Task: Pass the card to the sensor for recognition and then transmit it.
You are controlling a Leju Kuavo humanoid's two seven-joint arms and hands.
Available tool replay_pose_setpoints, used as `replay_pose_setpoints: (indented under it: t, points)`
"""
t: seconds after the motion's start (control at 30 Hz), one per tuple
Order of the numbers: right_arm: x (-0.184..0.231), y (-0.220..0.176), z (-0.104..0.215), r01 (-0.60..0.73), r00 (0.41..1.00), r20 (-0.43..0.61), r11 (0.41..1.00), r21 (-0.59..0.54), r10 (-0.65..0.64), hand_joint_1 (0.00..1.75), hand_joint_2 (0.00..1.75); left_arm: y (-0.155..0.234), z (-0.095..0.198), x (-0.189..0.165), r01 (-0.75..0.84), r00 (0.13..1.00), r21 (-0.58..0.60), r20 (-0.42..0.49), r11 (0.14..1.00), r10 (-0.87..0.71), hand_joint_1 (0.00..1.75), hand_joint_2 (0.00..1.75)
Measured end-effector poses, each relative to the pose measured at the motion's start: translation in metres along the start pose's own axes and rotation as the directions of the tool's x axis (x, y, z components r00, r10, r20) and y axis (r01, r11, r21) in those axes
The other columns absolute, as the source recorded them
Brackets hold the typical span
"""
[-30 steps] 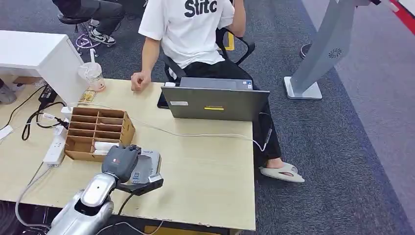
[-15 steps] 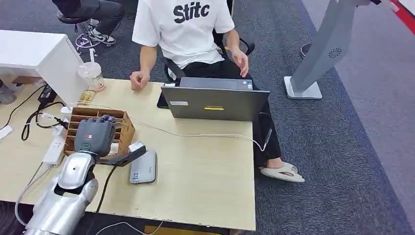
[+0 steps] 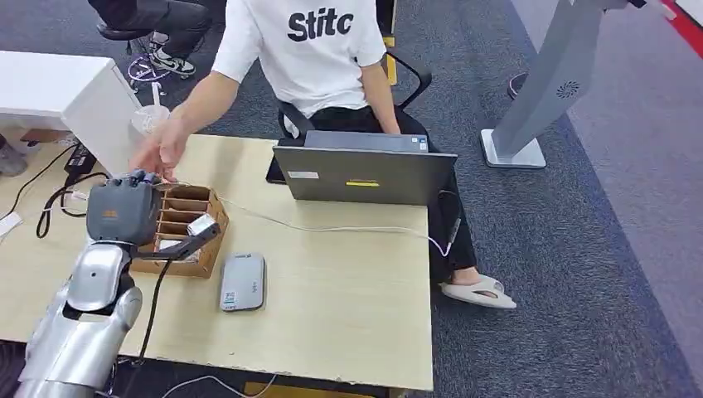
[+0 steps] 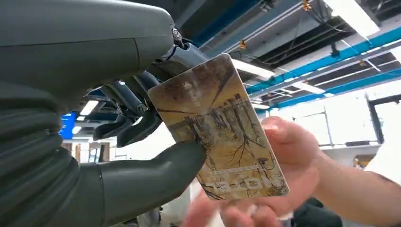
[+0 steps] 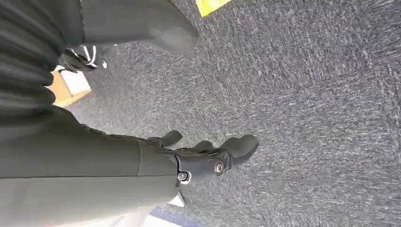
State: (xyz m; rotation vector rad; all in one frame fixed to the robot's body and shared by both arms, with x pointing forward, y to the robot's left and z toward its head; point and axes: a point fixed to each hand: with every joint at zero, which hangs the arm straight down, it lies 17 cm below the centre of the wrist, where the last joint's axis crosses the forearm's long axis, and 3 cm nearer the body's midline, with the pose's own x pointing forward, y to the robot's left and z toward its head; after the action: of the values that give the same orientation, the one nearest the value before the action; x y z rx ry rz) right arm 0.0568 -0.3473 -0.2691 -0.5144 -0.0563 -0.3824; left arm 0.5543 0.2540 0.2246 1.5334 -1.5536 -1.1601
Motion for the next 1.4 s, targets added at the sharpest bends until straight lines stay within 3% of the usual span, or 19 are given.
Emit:
replay_pose_setpoints:
  t: [0.4, 0.43, 0.47, 0.8, 1.13, 1.4]
  points:
    - [0.003, -0.001, 0.0, -0.009, 1.0, 0.013, 1.0, -0.005, 0.009, 0.0, 1.75, 0.027, -0.019, -0.007, -0.031, 0.999, 0.069, -0.011, 0.997, 0.032, 1.75, 1.75]
    - [0.003, -0.001, 0.0, -0.009, 1.0, 0.013, 1.0, -0.006, 0.009, 0.0, 1.75, 0.028, -0.019, -0.006, -0.027, 1.0, 0.071, -0.009, 0.997, 0.028, 0.12, 1.75]
    - [0.003, -0.001, 0.0, -0.01, 1.0, 0.014, 1.0, -0.006, 0.01, 0.0, 1.75, 0.029, -0.019, -0.005, -0.024, 1.0, 0.074, -0.007, 0.997, 0.024, 0.0, 1.75]
    - [0.006, 0.0, 0.0, -0.012, 1.0, 0.021, 1.0, -0.005, 0.012, 0.0, 1.75, 0.048, -0.014, 0.012, -0.044, 0.999, 0.156, 0.011, 0.987, 0.043, 0.0, 1.75]
    - [0.005, 0.0, 0.0, -0.007, 1.0, 0.017, 1.0, -0.005, 0.007, 0.0, 1.75, 0.053, -0.001, 0.039, -0.095, 0.995, 0.157, 0.051, 0.983, 0.088, 0.0, 1.75]
    - [0.004, -0.001, 0.0, 0.023, 1.0, 0.008, 1.0, -0.004, -0.023, 0.0, 1.75, 0.037, 0.024, 0.102, -0.256, 0.951, -0.015, 0.175, 0.967, 0.254, 0.0, 1.75]
